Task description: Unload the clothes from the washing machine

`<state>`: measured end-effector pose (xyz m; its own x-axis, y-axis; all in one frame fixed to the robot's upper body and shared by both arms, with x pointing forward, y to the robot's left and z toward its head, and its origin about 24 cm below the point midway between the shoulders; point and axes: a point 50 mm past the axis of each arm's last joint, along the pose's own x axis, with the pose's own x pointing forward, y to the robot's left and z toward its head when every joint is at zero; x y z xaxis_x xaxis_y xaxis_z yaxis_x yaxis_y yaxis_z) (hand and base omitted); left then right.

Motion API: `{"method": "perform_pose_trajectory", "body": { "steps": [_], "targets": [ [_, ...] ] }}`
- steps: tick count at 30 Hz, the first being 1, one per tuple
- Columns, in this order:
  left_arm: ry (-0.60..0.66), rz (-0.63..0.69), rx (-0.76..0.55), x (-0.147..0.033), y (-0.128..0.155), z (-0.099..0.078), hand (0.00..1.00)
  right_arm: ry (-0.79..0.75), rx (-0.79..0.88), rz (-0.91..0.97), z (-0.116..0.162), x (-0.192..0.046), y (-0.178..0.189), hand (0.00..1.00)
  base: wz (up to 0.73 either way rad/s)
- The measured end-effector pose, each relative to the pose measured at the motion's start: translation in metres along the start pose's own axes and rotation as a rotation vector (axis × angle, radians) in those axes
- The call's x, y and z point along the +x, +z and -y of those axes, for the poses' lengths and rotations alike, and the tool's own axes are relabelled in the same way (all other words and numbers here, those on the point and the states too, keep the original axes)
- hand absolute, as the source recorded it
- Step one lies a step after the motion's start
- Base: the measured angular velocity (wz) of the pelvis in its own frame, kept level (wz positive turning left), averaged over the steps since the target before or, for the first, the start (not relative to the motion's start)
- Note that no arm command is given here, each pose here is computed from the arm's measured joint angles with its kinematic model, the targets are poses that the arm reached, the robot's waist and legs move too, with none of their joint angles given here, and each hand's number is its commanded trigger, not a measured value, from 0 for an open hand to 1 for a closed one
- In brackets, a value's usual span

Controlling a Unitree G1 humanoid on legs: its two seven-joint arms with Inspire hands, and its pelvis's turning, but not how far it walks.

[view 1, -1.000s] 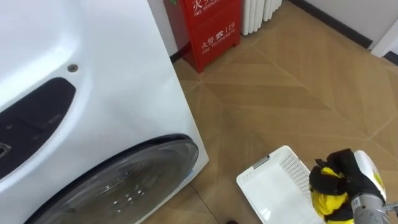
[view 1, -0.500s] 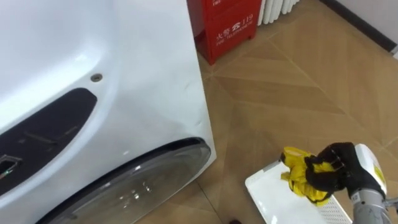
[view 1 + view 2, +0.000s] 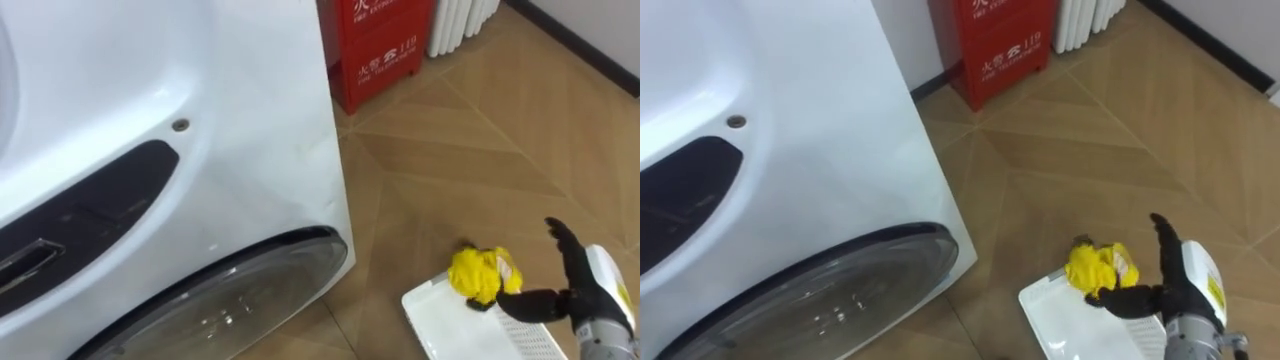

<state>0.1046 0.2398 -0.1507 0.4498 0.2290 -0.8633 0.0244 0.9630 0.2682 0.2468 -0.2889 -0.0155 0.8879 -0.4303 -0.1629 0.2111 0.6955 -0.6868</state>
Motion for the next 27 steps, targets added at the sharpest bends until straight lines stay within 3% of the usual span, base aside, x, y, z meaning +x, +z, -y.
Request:
{"method": "perform_pose_trajectory", "body": {
  "steps": [27],
  "targets": [
    [0.007,-0.02,-0.012,-0.0001,-0.003,-0.0013,0.0,-0.001,-0.028,0.005,-0.0002,-0.0018,-0.0018,0.0,0.01]
  ]
}}
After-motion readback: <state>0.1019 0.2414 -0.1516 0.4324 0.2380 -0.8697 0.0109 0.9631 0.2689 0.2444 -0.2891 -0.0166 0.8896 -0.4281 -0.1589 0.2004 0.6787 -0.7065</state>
